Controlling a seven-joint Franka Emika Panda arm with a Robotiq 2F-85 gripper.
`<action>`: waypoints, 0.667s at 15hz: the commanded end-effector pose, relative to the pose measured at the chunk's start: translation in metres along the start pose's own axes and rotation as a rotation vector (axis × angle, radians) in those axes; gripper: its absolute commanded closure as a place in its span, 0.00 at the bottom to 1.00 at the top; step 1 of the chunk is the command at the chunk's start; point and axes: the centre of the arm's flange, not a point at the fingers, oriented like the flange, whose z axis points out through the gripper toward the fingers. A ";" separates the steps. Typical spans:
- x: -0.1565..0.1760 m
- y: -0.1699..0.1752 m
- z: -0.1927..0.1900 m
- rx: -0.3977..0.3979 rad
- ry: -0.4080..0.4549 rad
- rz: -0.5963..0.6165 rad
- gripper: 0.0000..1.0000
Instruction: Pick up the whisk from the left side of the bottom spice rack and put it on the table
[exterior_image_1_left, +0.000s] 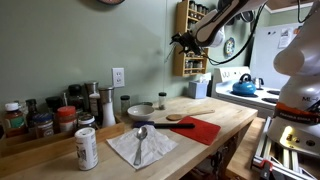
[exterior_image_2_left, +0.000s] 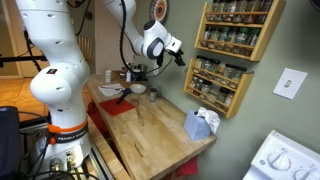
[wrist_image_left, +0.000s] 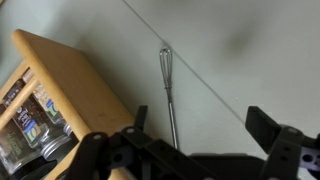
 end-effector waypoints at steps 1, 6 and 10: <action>0.001 0.013 0.023 0.049 0.040 0.043 0.00; -0.003 0.016 0.046 0.097 0.045 0.080 0.00; -0.003 0.024 0.060 0.089 0.064 0.116 0.00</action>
